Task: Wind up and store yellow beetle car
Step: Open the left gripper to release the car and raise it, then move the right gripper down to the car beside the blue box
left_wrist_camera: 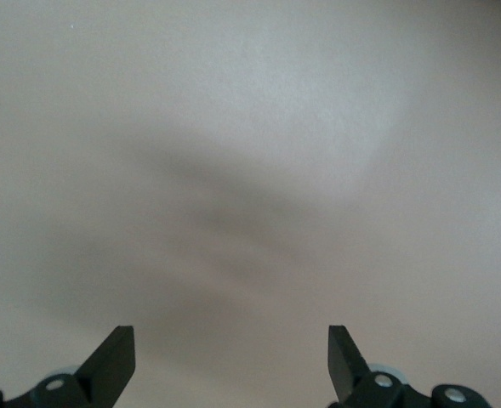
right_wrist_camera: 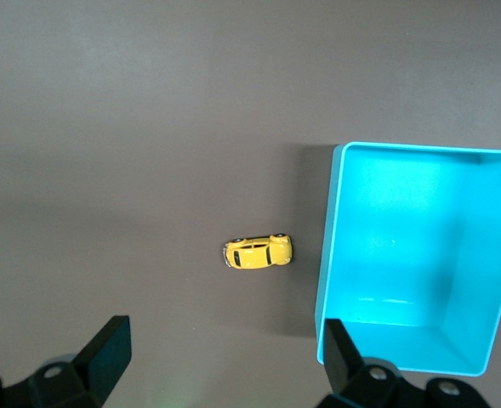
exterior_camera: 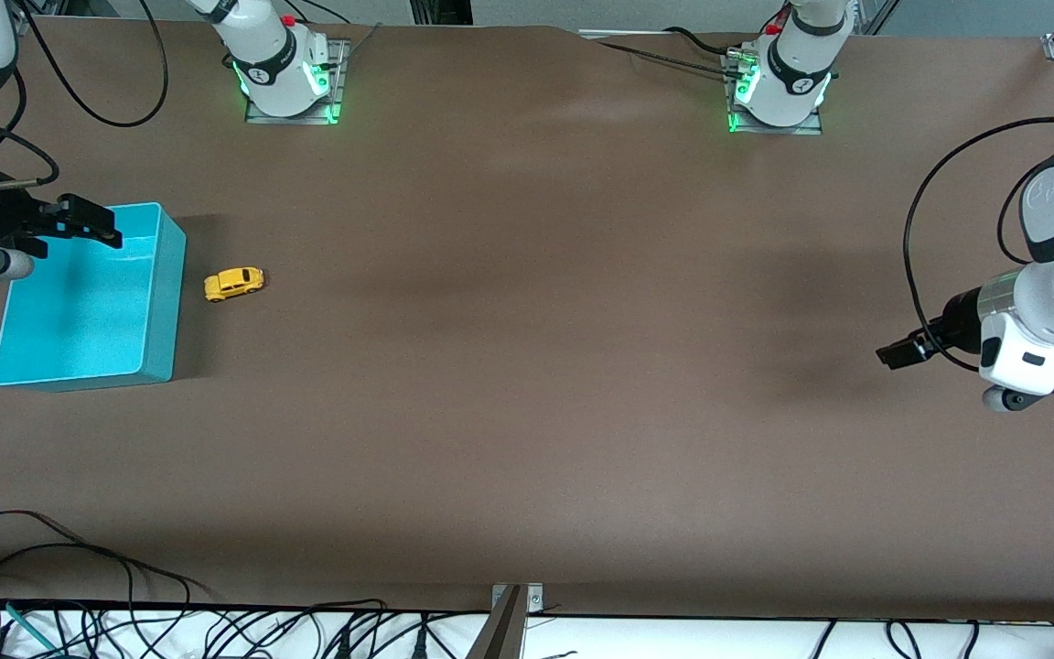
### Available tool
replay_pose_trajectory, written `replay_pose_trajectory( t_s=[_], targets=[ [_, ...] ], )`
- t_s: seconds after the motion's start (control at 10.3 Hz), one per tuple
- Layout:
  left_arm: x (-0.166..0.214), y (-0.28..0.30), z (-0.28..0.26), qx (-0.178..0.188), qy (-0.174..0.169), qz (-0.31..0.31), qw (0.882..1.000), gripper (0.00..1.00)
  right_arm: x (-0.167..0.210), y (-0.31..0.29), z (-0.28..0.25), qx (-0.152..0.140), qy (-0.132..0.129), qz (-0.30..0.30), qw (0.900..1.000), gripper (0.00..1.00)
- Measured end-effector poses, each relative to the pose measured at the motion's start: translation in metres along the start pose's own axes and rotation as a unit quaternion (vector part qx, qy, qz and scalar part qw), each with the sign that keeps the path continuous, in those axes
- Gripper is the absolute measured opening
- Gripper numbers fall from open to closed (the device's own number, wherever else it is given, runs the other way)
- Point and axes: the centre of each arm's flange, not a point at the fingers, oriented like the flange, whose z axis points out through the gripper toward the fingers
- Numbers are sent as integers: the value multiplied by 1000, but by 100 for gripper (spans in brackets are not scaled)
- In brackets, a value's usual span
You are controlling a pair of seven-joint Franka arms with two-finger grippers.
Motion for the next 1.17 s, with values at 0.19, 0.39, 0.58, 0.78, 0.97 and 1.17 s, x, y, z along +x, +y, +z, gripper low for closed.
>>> replay_pose_trajectory(
  t_s=[0.19, 0.39, 0.58, 0.78, 0.97, 1.17],
  targets=[
    [-12, -3, -13, 7, -12, 27, 1000, 100, 7, -11, 7, -1, -3, -10, 1000, 100],
    [-13, -10, -17, -1, -21, 26, 999, 100, 19, -27, 20, -2, -5, -24, 1000, 100],
    [-11, -19, -17, -1, -25, 24, 999, 100, 35, -56, 39, -5, -1, -32, 999, 100],
    [-12, -23, -17, 2, -32, 26, 999, 100, 38, -72, 67, -6, 6, -50, 999, 100],
    [-13, -24, -17, 3, -35, 29, 999, 100, 17, -90, 107, -7, 12, -130, 991, 100],
    [-13, -24, -17, 3, -36, 31, 999, 100, -15, -79, 144, -5, 0, -228, 974, 100]
  ],
)
